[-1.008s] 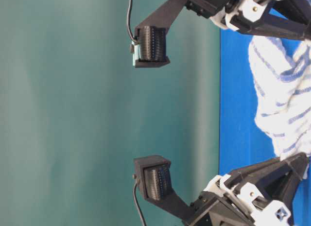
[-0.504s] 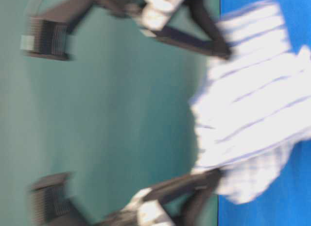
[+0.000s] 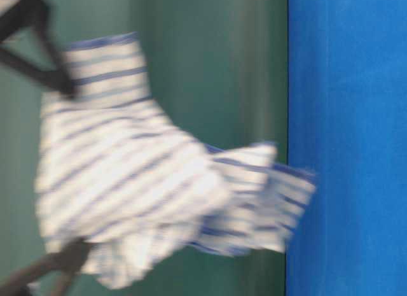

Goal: Lift the towel with both arms.
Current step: 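Lift the towel upward and away with both grippers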

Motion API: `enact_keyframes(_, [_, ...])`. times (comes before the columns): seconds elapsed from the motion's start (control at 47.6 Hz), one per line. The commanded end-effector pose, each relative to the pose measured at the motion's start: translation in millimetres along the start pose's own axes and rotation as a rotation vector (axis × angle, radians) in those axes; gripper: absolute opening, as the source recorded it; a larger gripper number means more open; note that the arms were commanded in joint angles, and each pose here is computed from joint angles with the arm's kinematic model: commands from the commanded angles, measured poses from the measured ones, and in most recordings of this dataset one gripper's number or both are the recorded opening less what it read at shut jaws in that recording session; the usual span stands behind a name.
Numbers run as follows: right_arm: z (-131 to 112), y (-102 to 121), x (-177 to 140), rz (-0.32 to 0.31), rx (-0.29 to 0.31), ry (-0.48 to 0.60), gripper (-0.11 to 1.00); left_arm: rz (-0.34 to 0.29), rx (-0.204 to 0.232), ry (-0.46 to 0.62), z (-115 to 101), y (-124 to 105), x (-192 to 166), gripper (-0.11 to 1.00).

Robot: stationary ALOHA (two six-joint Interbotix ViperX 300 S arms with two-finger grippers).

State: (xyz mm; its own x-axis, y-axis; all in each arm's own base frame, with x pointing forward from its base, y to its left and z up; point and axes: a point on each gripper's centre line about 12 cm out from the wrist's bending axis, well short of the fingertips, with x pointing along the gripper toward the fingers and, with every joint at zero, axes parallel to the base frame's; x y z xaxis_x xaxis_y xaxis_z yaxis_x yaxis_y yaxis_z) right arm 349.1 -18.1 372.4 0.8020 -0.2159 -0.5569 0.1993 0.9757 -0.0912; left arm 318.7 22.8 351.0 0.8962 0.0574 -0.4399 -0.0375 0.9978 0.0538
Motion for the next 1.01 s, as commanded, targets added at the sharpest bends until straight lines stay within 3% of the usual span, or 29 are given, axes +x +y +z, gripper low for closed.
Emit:
enact_keyframes(0.0, [29, -6, -24, -0.010, -0.004, -0.078, 0.03, 0.020, -0.002, -0.059, 32, 8, -22, 0.05])
enact_keyframes(0.168, [58, -12, -47, -0.026, -0.042, -0.135, 0.03, 0.042, -0.004, -0.102, 68, 16, -50, 0.05])
enact_keyframes(0.378, [87, -19, -76, -0.040, -0.038, -0.201, 0.03, 0.047, 0.019, -0.159, 100, 17, -79, 0.05])
enact_keyframes(0.903, [91, -20, -80, -0.047, -0.071, -0.208, 0.03, 0.049, 0.042, -0.167, 101, 17, -84, 0.06])
enact_keyframes(0.987, [92, -20, -81, -0.047, -0.074, -0.209, 0.04, 0.051, 0.036, -0.183, 102, 17, -87, 0.22])
